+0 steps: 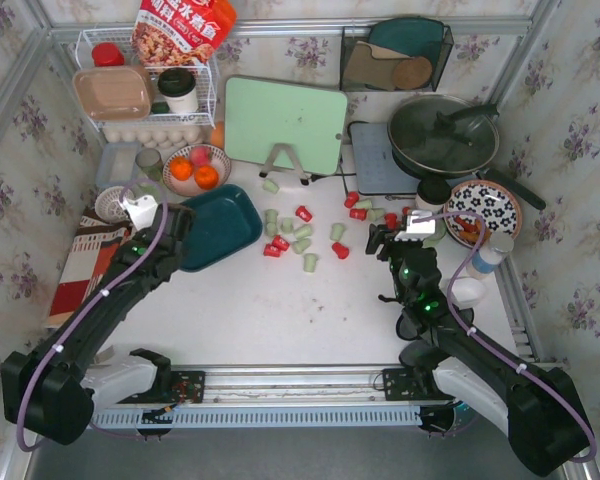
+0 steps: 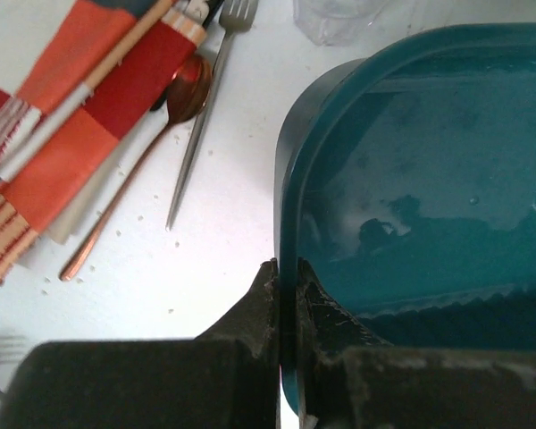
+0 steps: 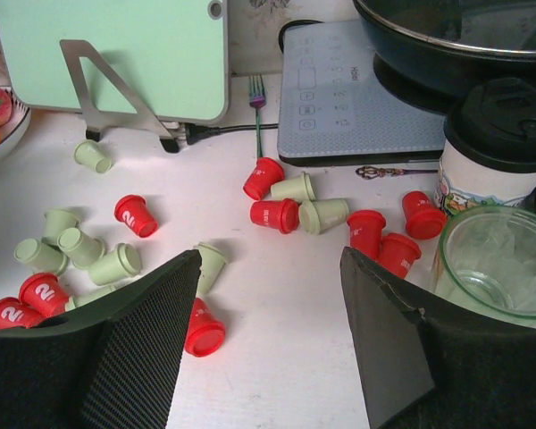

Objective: Mix the coffee capsules in the storage basket

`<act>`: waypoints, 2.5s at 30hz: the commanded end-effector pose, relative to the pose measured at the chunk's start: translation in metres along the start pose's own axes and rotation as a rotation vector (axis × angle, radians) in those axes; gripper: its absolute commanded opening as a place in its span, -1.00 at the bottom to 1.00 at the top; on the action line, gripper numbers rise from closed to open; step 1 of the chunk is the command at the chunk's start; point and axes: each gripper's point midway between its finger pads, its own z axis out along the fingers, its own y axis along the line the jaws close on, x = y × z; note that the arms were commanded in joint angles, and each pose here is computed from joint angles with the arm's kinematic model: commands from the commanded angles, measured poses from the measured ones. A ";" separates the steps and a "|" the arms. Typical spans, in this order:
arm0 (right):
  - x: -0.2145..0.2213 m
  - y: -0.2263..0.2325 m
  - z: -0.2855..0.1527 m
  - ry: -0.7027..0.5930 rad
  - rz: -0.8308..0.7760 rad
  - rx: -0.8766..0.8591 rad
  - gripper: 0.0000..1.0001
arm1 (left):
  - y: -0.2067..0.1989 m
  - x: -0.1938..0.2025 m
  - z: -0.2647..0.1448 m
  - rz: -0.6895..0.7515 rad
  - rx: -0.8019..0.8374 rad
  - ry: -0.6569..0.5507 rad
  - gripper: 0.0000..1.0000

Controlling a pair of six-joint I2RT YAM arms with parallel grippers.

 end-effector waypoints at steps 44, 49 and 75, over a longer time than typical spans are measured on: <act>0.011 0.013 0.009 0.051 -0.009 -0.050 0.43 | -0.100 0.085 0.033 0.525 0.473 0.342 0.32; 0.014 0.015 0.010 0.062 -0.011 -0.058 0.43 | -0.104 0.088 0.050 0.511 0.407 0.380 -0.47; 0.021 0.022 0.014 0.106 -0.021 -0.087 0.43 | -0.204 0.048 0.099 0.234 0.297 0.370 -0.94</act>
